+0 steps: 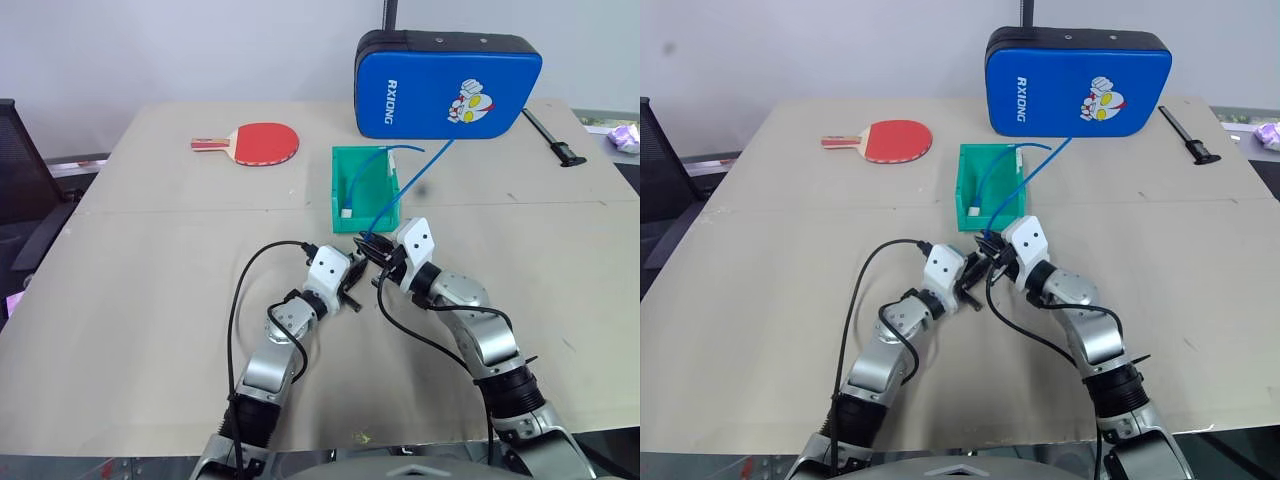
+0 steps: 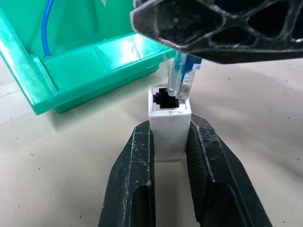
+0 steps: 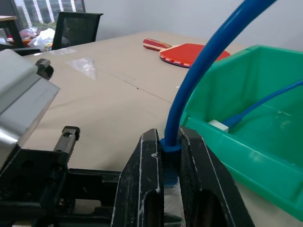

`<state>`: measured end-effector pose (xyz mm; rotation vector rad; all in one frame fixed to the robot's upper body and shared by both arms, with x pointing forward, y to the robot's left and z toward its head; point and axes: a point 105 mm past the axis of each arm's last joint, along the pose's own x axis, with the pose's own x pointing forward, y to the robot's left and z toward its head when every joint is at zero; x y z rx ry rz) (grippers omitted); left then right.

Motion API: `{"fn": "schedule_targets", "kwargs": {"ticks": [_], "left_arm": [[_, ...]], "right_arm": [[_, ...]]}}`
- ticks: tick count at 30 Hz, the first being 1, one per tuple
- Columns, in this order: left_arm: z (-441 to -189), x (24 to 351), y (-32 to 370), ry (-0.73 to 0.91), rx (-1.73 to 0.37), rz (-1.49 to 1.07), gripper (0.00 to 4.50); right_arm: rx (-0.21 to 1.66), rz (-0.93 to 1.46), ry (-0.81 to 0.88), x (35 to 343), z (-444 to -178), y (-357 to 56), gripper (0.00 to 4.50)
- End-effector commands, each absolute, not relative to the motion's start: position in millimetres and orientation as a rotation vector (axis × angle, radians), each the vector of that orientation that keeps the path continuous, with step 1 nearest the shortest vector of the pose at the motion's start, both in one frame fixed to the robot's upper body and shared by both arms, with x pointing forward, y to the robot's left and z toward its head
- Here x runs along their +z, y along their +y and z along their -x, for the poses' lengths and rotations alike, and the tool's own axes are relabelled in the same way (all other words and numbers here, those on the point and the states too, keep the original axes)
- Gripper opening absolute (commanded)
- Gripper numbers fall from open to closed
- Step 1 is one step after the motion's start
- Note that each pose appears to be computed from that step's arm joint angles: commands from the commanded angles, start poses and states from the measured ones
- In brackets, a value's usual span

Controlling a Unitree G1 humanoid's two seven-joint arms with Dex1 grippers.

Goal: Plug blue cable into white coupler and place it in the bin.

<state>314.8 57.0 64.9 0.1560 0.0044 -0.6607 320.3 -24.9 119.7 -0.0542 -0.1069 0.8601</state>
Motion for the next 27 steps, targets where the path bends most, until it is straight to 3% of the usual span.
{"fn": "schedule_targets", "kwargs": {"ticks": [1, 15, 22, 27], "left_arm": [[-301, 35, 47, 0.12, -0.703, -0.134, 0.32], [-300, 36, 47, 0.126, -0.7, -0.127, 0.32], [-299, 36, 48, 0.131, -0.699, -0.122, 0.32], [-299, 35, 48, 0.134, -0.695, -0.117, 0.32]], "right_arm": [[0.864, 0.067, -0.138, 127, -319, -24, 0.0], [0.879, 0.121, -0.115, 119, -320, -13, 0.0], [0.783, 0.178, -0.024, 103, -333, -23, 0.0], [0.857, 0.183, 0.073, 82, -319, -13, 0.0]]}}
